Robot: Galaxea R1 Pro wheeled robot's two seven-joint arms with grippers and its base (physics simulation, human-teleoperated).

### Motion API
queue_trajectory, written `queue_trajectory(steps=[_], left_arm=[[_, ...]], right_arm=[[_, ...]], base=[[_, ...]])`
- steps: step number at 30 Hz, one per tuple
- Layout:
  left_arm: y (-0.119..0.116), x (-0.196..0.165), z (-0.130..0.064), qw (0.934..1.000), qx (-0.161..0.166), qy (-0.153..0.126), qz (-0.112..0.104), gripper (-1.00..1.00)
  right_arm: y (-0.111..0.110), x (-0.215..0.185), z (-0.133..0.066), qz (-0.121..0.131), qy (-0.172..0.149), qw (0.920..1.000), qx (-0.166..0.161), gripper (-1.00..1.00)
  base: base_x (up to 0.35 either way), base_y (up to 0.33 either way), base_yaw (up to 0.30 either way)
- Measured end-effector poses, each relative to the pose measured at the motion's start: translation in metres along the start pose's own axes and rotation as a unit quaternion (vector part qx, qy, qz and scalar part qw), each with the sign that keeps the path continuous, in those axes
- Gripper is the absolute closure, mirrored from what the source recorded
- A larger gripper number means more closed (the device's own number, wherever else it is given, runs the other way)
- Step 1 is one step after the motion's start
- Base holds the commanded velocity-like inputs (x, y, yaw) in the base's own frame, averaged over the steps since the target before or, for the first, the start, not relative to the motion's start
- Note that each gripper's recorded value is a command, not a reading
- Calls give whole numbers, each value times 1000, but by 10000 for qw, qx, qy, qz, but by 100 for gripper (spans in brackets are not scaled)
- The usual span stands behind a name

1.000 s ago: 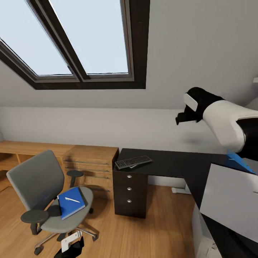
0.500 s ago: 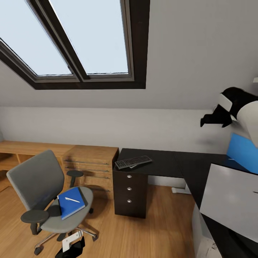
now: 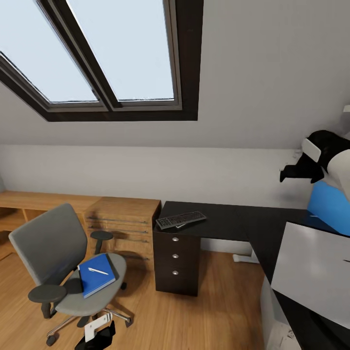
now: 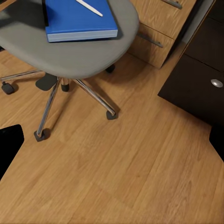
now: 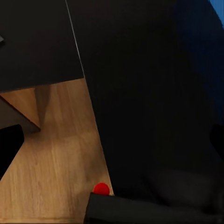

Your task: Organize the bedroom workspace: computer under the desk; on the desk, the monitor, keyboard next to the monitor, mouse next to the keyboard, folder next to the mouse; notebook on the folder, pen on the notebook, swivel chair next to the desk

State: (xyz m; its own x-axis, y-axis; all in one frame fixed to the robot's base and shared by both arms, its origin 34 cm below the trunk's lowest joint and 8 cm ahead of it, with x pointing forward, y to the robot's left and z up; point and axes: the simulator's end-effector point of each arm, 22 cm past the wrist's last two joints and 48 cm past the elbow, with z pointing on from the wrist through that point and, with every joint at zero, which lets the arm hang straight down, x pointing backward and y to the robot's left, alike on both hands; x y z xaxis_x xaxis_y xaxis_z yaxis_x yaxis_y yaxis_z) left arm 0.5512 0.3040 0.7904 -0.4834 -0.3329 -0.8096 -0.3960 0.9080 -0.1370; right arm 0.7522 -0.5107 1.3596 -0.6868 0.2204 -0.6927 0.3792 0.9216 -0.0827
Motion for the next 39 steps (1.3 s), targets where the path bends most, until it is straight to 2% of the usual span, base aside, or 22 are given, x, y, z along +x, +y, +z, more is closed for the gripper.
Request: queue_trajectory(steps=[9,17,23,39], left_arm=[[0,0,0,10000,0,-2,-1,-100],[0,0,0,10000,5,-1,2,-100],[-1,0,0,10000,9,0,1,-100],[-1,0,0,10000,10,-12,-3,-100]], right_arm=[[-13,21,20,42,177,9998,84,-100],[-28,30,34,99,187,9996,176,-100],[-31,36,44,83,150,9996,224,-100],[-34,76,83,-65,348,9987,361,-100]], base=[[0,0,0],[0,0,0],[0,0,0],[0,0,0]])
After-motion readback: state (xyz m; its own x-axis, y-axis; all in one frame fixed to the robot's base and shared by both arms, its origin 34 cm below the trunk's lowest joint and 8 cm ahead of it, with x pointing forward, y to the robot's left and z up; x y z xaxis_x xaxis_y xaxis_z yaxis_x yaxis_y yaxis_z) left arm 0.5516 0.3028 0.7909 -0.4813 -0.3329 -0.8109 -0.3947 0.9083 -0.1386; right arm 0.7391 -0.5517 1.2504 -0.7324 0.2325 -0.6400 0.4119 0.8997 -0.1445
